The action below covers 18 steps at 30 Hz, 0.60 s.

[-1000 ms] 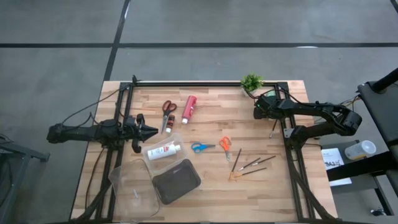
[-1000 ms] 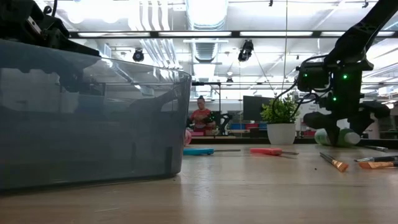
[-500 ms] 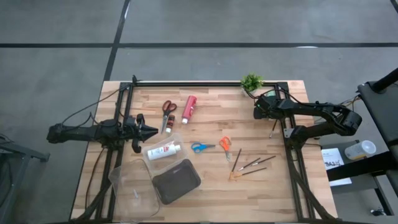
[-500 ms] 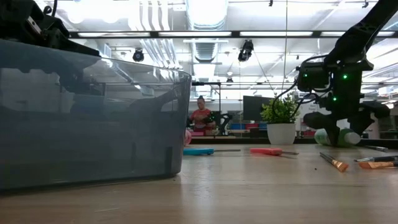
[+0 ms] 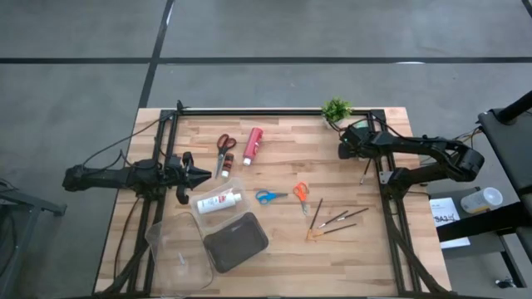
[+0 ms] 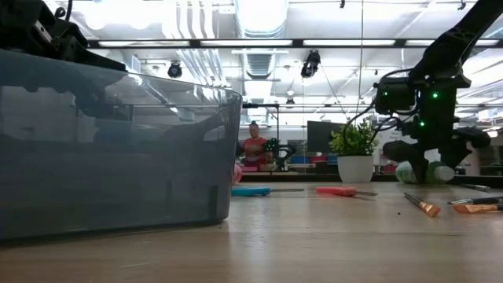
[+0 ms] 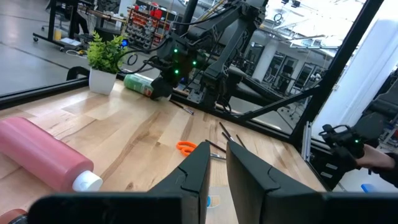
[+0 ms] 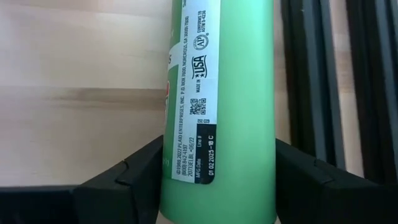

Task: Pick & Place Paint Supplies
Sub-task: Put the green paint bottle into the top transparent bin

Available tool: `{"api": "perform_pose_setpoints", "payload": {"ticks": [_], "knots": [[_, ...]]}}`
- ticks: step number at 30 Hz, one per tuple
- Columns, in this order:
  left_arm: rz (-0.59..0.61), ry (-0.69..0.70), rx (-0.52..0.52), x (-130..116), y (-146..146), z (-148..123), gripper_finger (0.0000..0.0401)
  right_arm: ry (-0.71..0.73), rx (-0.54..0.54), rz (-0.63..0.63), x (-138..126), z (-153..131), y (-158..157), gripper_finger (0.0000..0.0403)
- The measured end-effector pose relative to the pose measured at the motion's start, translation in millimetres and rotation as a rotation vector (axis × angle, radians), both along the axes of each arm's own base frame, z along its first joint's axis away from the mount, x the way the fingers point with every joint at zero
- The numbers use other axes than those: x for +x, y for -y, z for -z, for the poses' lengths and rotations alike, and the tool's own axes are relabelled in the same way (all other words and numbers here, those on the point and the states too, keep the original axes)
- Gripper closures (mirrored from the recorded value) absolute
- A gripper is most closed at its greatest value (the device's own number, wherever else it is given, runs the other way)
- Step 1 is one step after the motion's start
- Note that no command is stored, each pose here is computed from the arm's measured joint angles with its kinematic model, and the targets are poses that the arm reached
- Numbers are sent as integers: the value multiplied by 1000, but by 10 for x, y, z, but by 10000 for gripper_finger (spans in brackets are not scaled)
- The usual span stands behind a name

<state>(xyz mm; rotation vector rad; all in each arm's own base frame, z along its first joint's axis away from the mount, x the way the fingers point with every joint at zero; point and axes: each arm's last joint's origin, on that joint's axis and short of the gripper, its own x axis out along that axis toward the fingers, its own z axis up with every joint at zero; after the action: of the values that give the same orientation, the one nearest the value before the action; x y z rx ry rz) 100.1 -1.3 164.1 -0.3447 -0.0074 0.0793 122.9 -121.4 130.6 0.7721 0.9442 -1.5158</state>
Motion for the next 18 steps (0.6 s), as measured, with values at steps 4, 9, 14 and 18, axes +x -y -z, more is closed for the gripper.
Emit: {"api": "perform_pose_setpoints", "payload": {"ticks": [4,9,14,18], "knots": [[0,0,0,0,0,0,339,19,-9,-26,25,-50,-1,175],[0,0,0,0,0,-1,339,77,-15,-67,74,-130,-45,175],[0,0,0,0,0,0,339,165,29,-156,124,-202,-134,175],[0,0,0,0,0,-1,339,222,48,-226,170,-254,-225,175]]}}
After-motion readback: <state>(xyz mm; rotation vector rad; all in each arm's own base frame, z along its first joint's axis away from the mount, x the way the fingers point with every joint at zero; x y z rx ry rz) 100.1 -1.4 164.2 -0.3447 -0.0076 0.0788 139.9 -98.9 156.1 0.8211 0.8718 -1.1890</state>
